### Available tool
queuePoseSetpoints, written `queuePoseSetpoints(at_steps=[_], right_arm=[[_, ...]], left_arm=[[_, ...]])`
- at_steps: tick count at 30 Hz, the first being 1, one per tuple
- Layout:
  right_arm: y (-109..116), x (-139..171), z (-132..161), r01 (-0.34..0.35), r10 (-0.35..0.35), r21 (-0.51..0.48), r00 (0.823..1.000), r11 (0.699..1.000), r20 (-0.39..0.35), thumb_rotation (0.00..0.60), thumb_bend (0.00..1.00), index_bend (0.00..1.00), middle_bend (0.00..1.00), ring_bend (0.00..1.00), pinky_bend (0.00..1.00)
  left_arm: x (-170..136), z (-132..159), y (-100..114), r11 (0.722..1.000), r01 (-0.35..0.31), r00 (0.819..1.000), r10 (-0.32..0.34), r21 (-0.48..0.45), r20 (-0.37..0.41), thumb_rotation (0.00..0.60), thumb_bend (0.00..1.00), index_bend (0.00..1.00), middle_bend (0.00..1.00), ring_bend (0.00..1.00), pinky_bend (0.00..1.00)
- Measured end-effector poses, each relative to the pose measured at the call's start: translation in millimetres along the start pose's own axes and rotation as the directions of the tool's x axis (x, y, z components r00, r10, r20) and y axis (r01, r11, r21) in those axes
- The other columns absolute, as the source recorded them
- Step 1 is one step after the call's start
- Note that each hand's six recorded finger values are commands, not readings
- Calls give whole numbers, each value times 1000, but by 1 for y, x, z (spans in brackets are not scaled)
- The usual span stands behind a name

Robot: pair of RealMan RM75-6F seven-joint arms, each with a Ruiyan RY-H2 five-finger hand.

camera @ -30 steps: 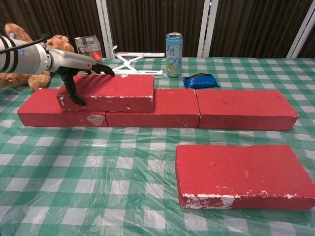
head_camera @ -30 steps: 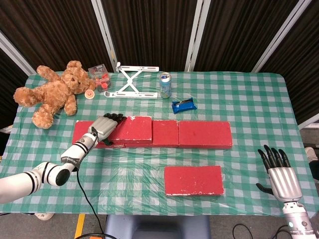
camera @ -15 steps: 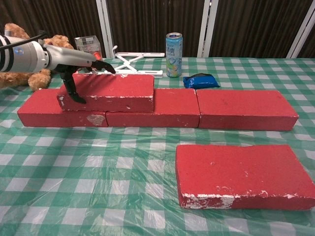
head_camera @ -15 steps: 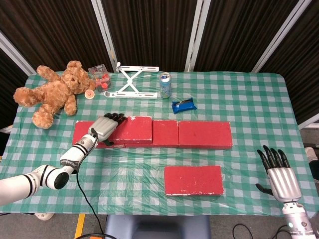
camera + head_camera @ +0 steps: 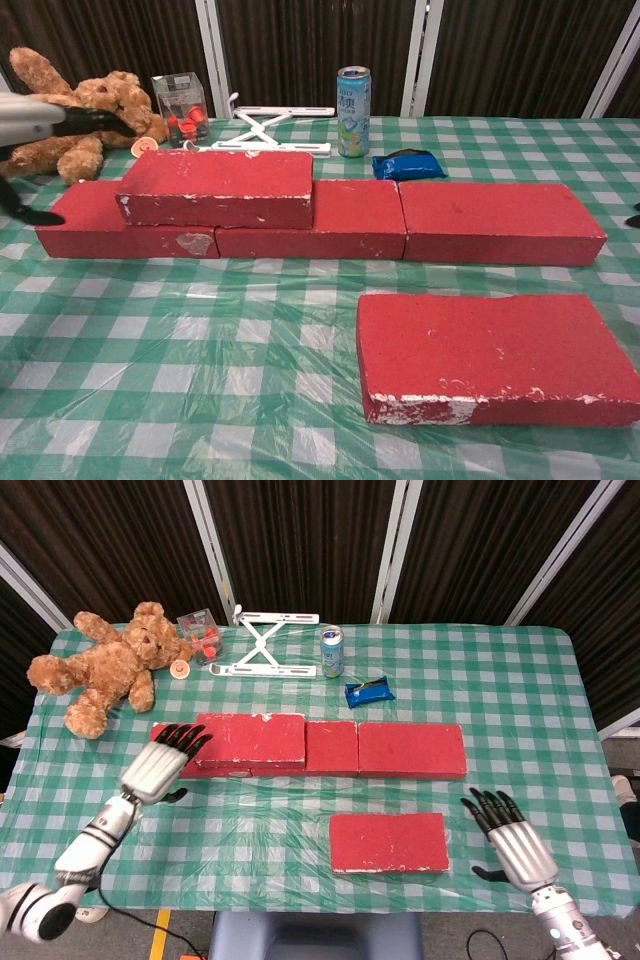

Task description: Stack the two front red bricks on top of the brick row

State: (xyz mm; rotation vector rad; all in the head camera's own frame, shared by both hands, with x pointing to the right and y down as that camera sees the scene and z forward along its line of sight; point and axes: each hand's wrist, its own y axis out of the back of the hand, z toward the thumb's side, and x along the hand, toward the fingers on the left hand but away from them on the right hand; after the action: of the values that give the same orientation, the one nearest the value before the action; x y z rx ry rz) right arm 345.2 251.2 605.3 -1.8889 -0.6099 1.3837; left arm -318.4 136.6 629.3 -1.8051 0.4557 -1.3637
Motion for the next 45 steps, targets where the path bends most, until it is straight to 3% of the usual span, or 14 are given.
queuePoseSetpoints(at_steps=[5,10,16,23,31,32,35,37,40,45], right_arm=[[-6,-12,42,-85,81,-32,990,996,-117,600,116,0,0,0,0],[-10,-25,64,-128,120,-48,982,991,-143,600,116,0,0,0,0],[-15,-36,74,-140,129,-66,981,988,-146,600,116,0,0,0,0],[-40,-62,72,-225,217,-103,973,969,-83,600,116,0,0,0,0],[-56,-85,79,-269,263,-105,962,957,-68,600,116,1,0,0,0],[-56,-86,79,-273,267,-105,961,956,-67,600,116,27,9,0,7],[-55,-88,80,-263,258,-103,964,959,-63,600,116,368,226,108,225],[-55,-88,80,-261,255,-109,965,959,-65,600,118,501,323,214,334],[-52,-88,82,-247,240,-104,968,964,-74,600,120,577,388,290,376],[-30,-89,85,-156,145,-118,985,981,-99,600,125,617,415,296,377]], left_arm=[[-67,-27,-35,998,-54,995,51,-40,-84,600,260,0,0,0,63],[-104,-43,-66,994,-65,991,53,-92,-125,600,260,0,0,0,62],[-111,-43,-75,991,-70,991,55,-118,-123,600,262,0,0,0,62],[-123,-63,-83,982,-129,977,102,-138,-185,600,259,0,0,0,61],[-124,-65,-82,976,-152,975,123,-153,-183,600,264,0,0,0,59],[-124,-65,-81,976,-155,975,126,-154,-184,600,263,0,0,0,59],[-124,-66,-81,975,-158,974,129,-156,-184,600,263,0,0,0,58],[-124,-66,-81,975,-159,974,129,-157,-186,600,263,0,0,0,58],[-124,-67,-81,975,-158,974,127,-158,-190,600,263,0,0,0,58],[-124,-68,-81,975,-160,972,129,-153,-196,600,264,0,0,0,58]])
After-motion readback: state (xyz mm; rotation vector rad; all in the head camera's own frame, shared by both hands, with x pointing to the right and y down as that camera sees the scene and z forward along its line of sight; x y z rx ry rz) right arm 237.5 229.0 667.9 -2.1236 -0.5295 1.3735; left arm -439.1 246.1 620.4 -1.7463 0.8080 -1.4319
